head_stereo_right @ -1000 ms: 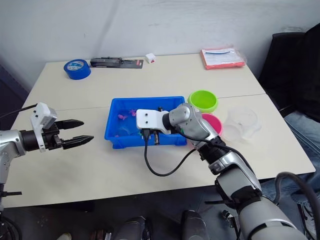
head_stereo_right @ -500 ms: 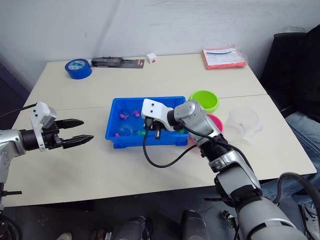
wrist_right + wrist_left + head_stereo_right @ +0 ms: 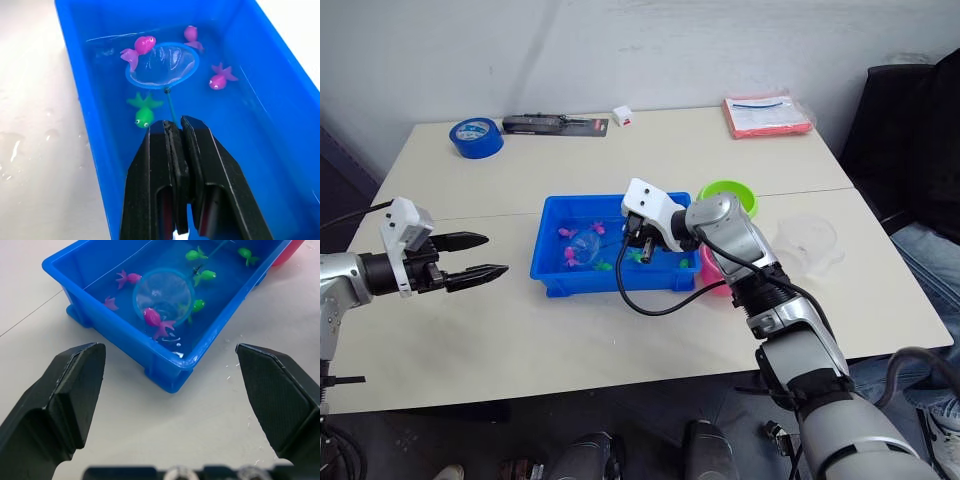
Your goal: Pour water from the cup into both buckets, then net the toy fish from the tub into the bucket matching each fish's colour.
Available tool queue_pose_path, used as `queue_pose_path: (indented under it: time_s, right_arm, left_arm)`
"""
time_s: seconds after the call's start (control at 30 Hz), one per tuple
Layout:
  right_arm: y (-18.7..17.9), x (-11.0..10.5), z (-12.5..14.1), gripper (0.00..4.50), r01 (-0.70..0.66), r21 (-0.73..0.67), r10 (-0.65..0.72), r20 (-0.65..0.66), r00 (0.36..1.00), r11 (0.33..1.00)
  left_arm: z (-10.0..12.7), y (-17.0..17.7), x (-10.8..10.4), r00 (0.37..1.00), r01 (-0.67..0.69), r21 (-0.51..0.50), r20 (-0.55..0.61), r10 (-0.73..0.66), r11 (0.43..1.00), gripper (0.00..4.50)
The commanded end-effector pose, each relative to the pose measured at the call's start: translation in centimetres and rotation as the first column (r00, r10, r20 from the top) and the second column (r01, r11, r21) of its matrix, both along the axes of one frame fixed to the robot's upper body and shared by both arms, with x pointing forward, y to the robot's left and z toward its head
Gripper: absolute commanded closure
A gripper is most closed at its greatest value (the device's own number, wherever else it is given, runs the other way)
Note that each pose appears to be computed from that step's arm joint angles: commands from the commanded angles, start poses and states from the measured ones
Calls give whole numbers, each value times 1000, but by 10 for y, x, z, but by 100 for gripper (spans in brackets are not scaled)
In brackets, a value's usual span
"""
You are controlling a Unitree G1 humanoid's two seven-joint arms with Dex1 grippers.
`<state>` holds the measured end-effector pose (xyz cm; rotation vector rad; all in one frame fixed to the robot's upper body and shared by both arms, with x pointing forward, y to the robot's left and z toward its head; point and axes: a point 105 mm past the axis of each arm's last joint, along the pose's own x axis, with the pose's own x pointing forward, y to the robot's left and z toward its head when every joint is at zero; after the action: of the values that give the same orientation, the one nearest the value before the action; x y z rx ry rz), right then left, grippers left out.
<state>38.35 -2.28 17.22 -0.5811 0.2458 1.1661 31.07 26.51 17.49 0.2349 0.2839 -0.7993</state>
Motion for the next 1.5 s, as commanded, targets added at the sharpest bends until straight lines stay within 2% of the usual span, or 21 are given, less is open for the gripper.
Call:
queue_pose_path:
  time_s: [0.03,0.27,0.4,0.67,1.0,1.1,1.27,1.5]
  right_arm:
    - [-6,2,24,372,28,76,-30,24,999,997]
    - [-25,1,32,372,86,132,-86,-8,996,987]
    - [-43,-6,36,372,122,175,-115,-53,992,977]
    - [-58,-21,24,372,178,229,-144,-156,977,957]
    - [-60,-26,21,372,218,258,-178,-170,969,941]
    - [-66,-27,25,372,235,271,-198,-160,967,933]
    - [-91,-41,36,372,260,307,-232,-127,964,915]
    - [-150,-77,62,372,351,344,-350,-69,934,871]
  left_arm:
    - [14,0,2,999,10,-9,37,-10,1000,2]
    - [19,-6,6,998,32,-31,50,-31,999,2]
    - [21,-9,10,997,47,-43,57,-45,998,2]
    - [24,-11,12,997,56,-51,61,-53,997,2]
    - [26,-14,16,995,81,-45,63,-78,996,2]
    - [25,-24,14,989,137,-32,55,-135,990,2]
    - [29,-52,17,963,264,-30,68,-261,964,2]
    - [37,-81,29,925,370,-38,108,-364,928,2]
